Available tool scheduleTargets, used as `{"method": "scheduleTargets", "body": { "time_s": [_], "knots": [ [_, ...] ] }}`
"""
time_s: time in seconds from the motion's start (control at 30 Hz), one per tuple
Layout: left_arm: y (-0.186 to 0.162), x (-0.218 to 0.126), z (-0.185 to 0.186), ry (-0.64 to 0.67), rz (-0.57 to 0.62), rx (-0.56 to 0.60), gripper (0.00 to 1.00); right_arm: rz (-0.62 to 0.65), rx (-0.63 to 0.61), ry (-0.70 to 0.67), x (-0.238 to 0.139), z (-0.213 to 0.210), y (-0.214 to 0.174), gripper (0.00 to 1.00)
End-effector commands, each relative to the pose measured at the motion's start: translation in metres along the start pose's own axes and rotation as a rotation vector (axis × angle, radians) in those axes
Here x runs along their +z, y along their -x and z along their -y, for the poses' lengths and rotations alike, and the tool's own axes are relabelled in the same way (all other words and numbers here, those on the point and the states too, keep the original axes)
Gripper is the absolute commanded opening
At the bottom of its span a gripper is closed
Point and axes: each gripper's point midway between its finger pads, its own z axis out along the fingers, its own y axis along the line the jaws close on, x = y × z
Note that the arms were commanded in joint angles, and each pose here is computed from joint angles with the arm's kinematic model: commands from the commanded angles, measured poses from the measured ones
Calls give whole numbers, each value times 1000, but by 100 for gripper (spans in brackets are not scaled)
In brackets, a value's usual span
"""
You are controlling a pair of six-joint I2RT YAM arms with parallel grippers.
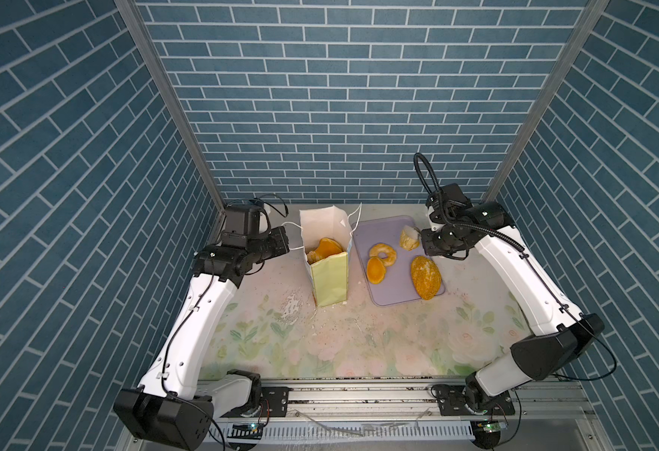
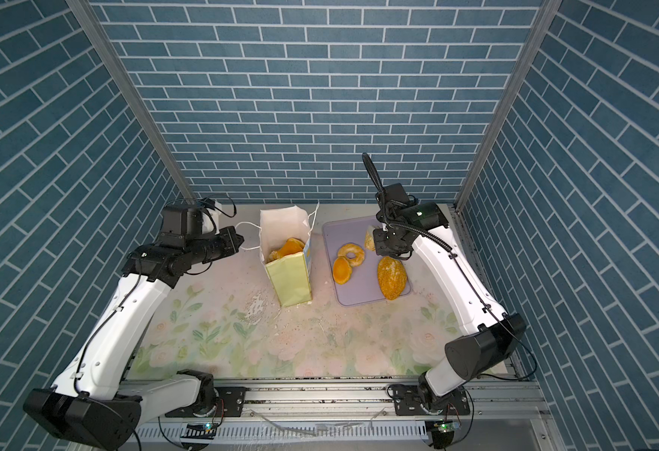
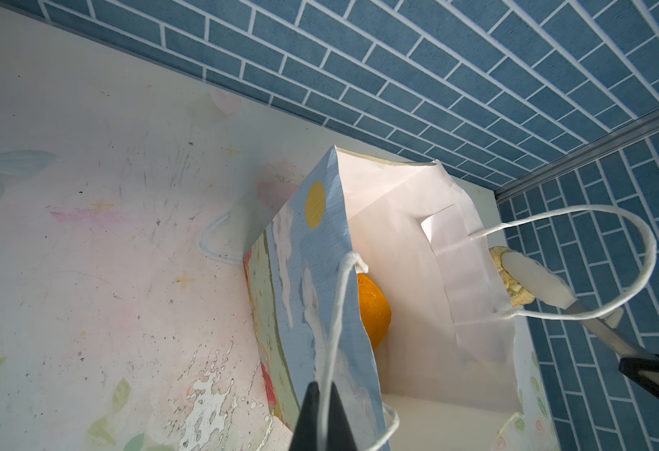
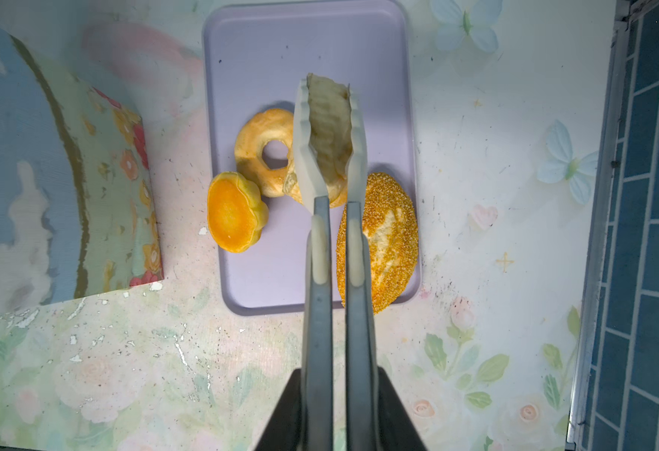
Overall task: Place the fake bread into the paper bag
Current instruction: 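Lift the white bun and carry it over the bag mouth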
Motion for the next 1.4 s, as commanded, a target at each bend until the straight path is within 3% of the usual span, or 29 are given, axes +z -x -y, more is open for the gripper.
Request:
{"method": "scheduleTargets", "body": {
  "time_s": [0.0,0.27,0.53,0.83,1.03,1.2,1.37],
  "knots": [
    [0,-3,1,-3,17,1,0,139,12,7,-33,5,19,15],
    [-1,-2,0,-4,15,-8,0,334,-39,73,-76,-3,53,15],
    [-3,0,-2,8,7,-10,0,554,-133,258,-130,-38,86,14],
    [-2,-1,-2,9,12,-11,0,670,-388,459,-168,-117,87,14],
    [-3,0,-1,8,9,-14,0,634,-502,546,-156,-158,76,14],
    [-3,0,-2,15,10,-11,0,516,-525,465,-112,-167,73,15],
    [-5,1,-3,17,6,-11,0,422,-549,468,-82,-179,64,15]
  ]
}}
